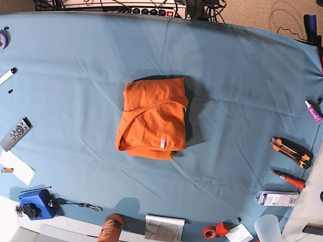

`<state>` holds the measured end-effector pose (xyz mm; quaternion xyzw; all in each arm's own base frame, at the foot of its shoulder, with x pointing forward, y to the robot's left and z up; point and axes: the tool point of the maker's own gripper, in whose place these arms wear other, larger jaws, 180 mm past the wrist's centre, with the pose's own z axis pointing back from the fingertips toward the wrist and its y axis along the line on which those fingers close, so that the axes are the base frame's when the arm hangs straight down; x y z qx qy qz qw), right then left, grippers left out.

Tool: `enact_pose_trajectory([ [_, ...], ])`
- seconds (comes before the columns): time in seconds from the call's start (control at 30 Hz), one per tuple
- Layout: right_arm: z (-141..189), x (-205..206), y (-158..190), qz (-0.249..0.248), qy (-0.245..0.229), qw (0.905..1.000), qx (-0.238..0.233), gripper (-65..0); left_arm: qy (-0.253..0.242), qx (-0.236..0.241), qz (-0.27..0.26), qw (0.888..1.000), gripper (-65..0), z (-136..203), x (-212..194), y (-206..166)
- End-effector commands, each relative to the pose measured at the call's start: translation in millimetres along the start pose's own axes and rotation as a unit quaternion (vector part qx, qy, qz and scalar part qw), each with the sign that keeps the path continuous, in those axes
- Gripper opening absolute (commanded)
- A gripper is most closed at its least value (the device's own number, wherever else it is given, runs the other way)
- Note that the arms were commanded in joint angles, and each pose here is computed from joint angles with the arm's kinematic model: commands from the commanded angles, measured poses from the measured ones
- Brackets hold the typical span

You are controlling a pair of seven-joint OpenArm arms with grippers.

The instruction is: Layout the t-shirt on the table in an organized manner, then fold the t-shirt properly

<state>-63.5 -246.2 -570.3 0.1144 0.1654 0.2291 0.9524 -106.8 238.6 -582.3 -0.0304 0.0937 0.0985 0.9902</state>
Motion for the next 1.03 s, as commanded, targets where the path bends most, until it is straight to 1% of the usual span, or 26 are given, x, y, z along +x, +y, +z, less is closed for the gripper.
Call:
enact_pose_trajectory([
  [0.0,0,-2,-7,0.013,0.008,0.9999,-0.006,-65.0,0.002,0.001,0.005,1.0,-65.0,-3,-4,4],
  [0.13,-14,16,-11,0.051,0.001,0.9987,-0.006,-65.0,-0.018,-0.017,0.034,0.999,-65.0,-25,-2,-16],
  [0.27,-22,36,-20,0.079,-0.01,0.9963,-0.031,-65.0,-0.046,-0.032,0.029,0.998,-65.0,-47,0,-51],
  [0.37,-25,56,-28,0.104,-0.051,0.9913,-0.062,-65.0,-0.062,-0.049,0.021,0.997,-65.0,-56,5,-79],
  [0.47,-25,70,-38,0.109,-0.093,0.9845,-0.101,-65.0,-0.068,-0.062,0.026,0.995,-65.0,-59,15,-97],
  [0.57,-23,77,-46,0.106,-0.117,0.9785,-0.133,-65.0,-0.076,-0.068,0.026,0.994,-65.0,-58,24,-105],
  [0.63,-21,80,-51,0.102,-0.123,0.9762,-0.147,-65.0,-0.082,-0.07,0.026,0.994,-65.0,-57,29,-107],
  [0.8,-18,85,-54,0.1,-0.131,0.9746,-0.152,-65.0,-0.095,-0.07,0.022,0.993,-65.0,-55,39,-107],
  [1.0,-18,87,-54,0.1,-0.134,0.9742,-0.152,-65.0,-0.098,-0.07,0.022,0.992,-65.0,-54,42,-108],
])
